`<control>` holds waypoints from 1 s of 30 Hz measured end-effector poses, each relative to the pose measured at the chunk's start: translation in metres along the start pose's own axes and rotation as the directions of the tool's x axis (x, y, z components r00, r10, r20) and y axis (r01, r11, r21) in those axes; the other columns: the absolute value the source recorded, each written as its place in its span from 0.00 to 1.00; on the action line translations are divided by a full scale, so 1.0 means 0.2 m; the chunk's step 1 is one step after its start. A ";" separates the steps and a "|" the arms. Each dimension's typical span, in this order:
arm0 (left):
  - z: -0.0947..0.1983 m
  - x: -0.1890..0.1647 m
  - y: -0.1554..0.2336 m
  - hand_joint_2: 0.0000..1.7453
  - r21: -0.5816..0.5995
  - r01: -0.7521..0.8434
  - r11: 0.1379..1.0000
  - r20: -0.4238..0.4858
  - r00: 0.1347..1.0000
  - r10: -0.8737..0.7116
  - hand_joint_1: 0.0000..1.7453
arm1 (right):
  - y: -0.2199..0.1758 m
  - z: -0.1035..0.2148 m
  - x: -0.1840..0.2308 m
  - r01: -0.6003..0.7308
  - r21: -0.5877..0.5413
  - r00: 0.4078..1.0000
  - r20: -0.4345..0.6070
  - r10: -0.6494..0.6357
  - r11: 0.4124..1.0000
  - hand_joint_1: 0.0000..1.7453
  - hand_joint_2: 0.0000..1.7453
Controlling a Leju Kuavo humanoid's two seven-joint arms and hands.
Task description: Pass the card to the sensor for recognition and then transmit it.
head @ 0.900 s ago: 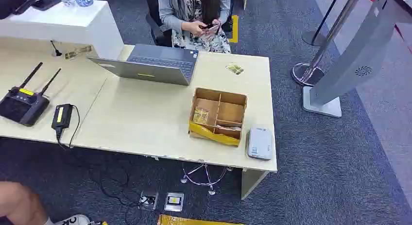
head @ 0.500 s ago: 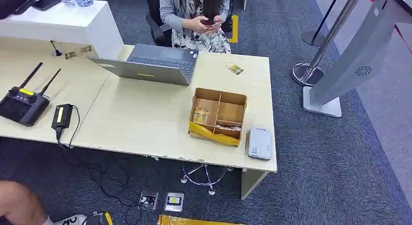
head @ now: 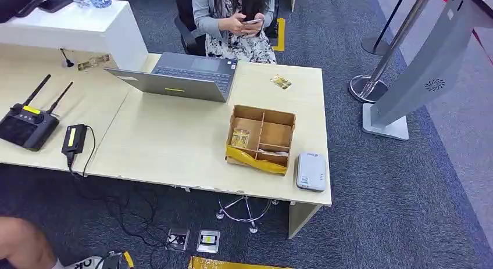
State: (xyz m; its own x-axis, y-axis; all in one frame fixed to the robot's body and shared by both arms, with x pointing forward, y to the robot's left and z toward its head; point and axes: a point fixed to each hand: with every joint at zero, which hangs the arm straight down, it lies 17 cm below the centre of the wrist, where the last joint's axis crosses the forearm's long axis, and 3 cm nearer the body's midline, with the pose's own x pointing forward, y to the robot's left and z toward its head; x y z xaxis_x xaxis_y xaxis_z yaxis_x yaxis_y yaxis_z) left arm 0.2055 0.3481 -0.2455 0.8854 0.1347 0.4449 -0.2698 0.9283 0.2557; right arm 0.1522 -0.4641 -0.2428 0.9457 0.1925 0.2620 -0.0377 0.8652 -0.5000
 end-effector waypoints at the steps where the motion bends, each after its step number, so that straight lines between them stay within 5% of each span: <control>1: 0.00 -0.01 0.00 0.00 0.000 -0.002 1.000 -0.004 1.000 0.002 0.00 | 0.00 0.00 0.00 0.000 0.000 1.000 -0.002 0.000 1.000 0.00 0.00; 2: 0.00 -0.01 0.00 0.00 0.001 -0.004 1.000 -0.007 1.000 0.004 0.00 | 0.00 0.00 -0.01 0.001 0.000 1.000 -0.008 -0.001 1.000 0.00 0.00; 3: 0.00 -0.02 0.00 0.00 0.001 -0.005 1.000 -0.009 1.000 0.005 0.00 | 0.00 0.00 -0.01 0.004 0.000 1.000 -0.012 -0.004 1.000 0.00 1.00; 13: 0.00 -0.04 0.00 0.00 -0.016 0.009 1.000 -0.020 1.000 -0.009 0.00 | -0.37 -0.08 0.17 0.104 -0.136 0.993 0.075 -0.094 0.985 0.00 1.00; 22: 0.00 -0.02 0.01 0.00 -0.008 0.049 0.999 -0.027 0.998 -0.049 0.00 | -1.32 -0.01 0.83 0.264 -0.400 0.931 0.345 -0.123 0.878 0.00 1.00; 30: 0.00 0.03 -0.03 0.00 -0.019 0.077 0.997 -0.022 0.997 -0.077 0.00 | -1.61 0.30 1.53 0.185 -0.527 0.854 0.504 0.130 0.829 0.00 1.00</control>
State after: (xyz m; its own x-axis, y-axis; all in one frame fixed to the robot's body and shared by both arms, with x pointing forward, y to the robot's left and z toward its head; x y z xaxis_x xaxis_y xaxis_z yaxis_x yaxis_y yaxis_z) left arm 0.2125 0.3439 -0.2448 0.9116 0.0701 0.4051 -0.1936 0.9425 0.2726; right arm 0.4348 -0.6566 0.0487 0.6398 0.5099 0.5750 0.3144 0.5090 -0.8013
